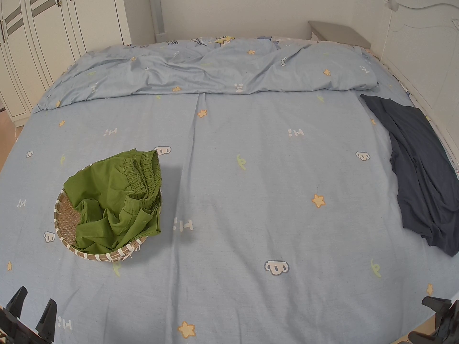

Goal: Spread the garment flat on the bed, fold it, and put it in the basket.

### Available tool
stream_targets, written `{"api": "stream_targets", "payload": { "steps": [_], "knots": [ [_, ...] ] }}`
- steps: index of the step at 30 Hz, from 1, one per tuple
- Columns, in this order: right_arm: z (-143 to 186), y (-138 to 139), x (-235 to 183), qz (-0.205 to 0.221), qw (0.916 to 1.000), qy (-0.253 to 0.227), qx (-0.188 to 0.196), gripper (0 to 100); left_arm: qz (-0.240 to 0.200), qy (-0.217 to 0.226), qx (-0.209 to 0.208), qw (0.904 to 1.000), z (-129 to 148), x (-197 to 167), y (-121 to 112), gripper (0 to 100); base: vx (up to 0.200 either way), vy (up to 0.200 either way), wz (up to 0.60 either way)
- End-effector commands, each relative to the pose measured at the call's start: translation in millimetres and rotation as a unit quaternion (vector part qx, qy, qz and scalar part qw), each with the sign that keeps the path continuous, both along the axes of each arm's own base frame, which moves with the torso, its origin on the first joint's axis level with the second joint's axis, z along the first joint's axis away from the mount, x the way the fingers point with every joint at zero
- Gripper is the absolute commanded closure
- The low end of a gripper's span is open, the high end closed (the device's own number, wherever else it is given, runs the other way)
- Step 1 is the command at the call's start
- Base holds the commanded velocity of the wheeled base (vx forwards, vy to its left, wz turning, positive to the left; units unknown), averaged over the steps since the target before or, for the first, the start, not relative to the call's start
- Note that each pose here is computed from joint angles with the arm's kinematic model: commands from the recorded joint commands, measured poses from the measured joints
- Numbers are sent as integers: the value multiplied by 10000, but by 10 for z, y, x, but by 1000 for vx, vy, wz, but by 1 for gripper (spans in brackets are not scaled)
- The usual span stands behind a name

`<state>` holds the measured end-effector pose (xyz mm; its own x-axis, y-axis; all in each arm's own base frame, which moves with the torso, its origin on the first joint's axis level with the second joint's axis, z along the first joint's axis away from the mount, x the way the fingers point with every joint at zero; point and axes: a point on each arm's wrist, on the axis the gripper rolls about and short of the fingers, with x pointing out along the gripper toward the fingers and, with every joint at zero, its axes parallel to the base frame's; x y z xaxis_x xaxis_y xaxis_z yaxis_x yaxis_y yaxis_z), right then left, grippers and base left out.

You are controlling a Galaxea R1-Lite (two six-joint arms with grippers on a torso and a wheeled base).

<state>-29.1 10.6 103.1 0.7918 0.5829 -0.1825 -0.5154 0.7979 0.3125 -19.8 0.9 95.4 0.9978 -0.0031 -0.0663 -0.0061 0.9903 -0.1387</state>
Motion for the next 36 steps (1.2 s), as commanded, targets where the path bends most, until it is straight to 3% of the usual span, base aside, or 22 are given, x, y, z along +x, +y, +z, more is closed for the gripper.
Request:
{"api": "stream_targets", "payload": {
  "steps": [1, 4, 8, 10, 13, 17, 22, 25, 28, 32, 34, 36],
  "knots": [
    [-94, 4, -58, 79, 9998, -117, 138, 0, -177, -342, -222, 9990, -96, -63, -18, 0, 0, 0, 0],
    [-88, 4, -59, 192, 9996, -103, 159, 0, -317, -342, -150, 9988, -96, -63, -25, 0, 0, 0, 0],
    [-71, -28, -50, 724, 9972, 49, 163, 0, -533, -345, 363, 9973, -109, -60, -34, 0, 0, 0, 0],
    [-78, -58, -63, 1040, 9943, 182, 152, 0, -334, -288, 499, 9978, -146, -50, -24, 0, 0, 0, 0],
    [-67, -67, -76, 1090, 9938, 182, 127, 0, -69, -274, 387, 9989, -146, -49, -13, 0, 0, 0, 0],
    [-77, -91, -37, 310, 9994, 32, -113, 0, -100, -260, 401, 9988, -149, -49, -15, 0, 0, 0, 0],
    [-87, -117, -17, -516, 9968, -139, -596, 0, -103, -284, 501, 9983, -144, -52, -15, 0, 0, 0, 0],
    [-88, -107, -8, -1014, 9899, -252, -956, 0, 148, -207, 634, 9977, -175, -43, -4, 0, 0, 0, 0],
    [-90, -86, -3, -1308, 9855, -235, -1054, 0, 359, -255, 641, 9970, -197, -28, 6, 0, 0, 0, 0],
    [-90, -83, -3, -1345, 9846, -247, -1086, 0, 345, -294, 646, 9969, -192, -27, 4, 0, 0, 0, 0],
    [-115, -58, -54, -1723, 9715, -694, -1472, 0, 106, -294, 677, 9972, -196, -24, -5, 0, 0, 0, 0],
    [-135, -47, -80, -1772, 9685, -863, -1522, 0, 99, -302, 661, 9973, -191, -26, -5, 0, 0, 0, 0]
  ]
}}
